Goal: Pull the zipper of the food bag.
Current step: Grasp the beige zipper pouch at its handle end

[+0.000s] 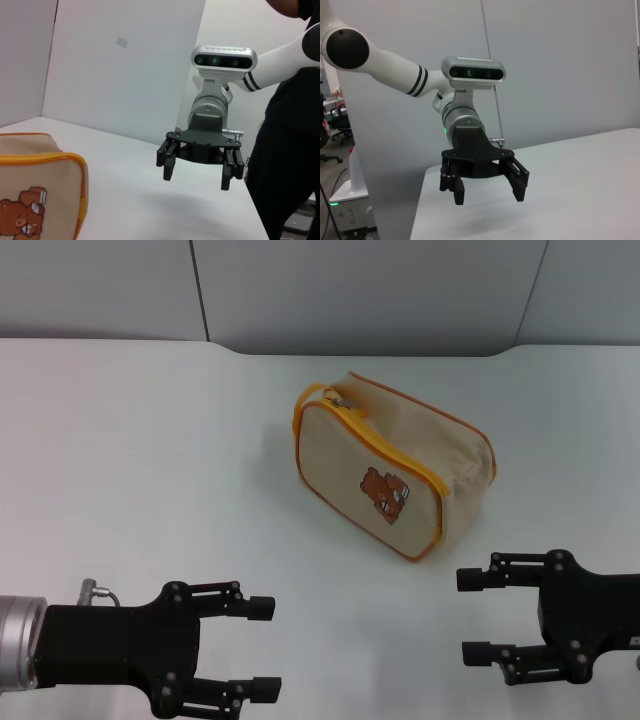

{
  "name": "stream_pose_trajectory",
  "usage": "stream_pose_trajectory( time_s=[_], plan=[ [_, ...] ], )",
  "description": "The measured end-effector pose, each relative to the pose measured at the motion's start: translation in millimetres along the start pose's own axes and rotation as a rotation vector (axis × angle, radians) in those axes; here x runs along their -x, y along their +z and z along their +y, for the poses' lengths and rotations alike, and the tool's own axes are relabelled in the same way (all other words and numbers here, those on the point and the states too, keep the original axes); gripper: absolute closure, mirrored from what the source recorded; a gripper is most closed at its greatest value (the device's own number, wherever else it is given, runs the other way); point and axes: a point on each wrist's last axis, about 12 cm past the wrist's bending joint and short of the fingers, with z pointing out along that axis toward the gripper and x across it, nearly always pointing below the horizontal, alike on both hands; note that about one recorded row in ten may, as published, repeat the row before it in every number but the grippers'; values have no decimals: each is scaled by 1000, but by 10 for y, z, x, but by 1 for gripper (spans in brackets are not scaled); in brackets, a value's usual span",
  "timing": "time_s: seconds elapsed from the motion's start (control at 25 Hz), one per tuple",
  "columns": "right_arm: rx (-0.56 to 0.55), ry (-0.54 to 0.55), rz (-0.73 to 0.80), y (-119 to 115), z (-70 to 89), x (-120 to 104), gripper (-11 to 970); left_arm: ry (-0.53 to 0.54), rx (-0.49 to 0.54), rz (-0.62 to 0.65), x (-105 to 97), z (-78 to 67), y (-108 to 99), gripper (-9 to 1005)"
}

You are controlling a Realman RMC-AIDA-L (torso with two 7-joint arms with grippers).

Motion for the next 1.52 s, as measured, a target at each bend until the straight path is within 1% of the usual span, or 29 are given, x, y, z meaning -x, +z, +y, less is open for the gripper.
stream_pose_trajectory(
  time_s=[0.52, 0.64, 0.72, 0.8, 0.88, 1.0, 1.04, 1.08, 1.12, 1.16, 1.2, 1.36, 1.52],
  plan=[
    [-6, -4, 3, 21, -7, -8, 250, 0, 14, -1, 2, 9, -38, 193],
    [-10, -1, 0, 18, 0, -15, 253, 13, 45, -20, 23, 35, -76, 194],
    [-16, 2, -4, 9, 8, -24, 255, 35, 100, -45, 45, 80, -124, 195],
    [-19, 7, -9, 9, 17, -33, 258, 55, 189, -57, 61, 173, -168, 195],
    [-16, 18, -15, 19, 32, -49, 260, 70, 290, -42, 88, 322, -191, 196],
    [-18, 31, -19, 15, 54, -74, 263, 109, 420, 19, 190, 615, -147, 197],
    [-21, 34, -18, 10, 63, -86, 264, 109, 420, 19, 190, 615, -147, 197],
    [-24, 37, -18, 4, 70, -96, 265, 133, 441, 55, 251, 726, -86, 198],
    [-28, 41, -19, -2, 81, -108, 266, 178, 470, 127, 353, 904, 45, 198],
    [-31, 45, -19, -10, 91, -119, 267, 191, 474, 147, 380, 946, 87, 198],
    [-35, 48, -19, -19, 102, -131, 268, 235, 477, 206, 472, 1061, 228, 199],
    [-51, 65, -23, -57, 149, -179, 273, 343, 459, 312, 680, 1239, 554, 208],
    [-69, 76, -35, -90, 182, -206, 277, 423, 471, 386, 814, 1352, 730, 221]
  ],
)
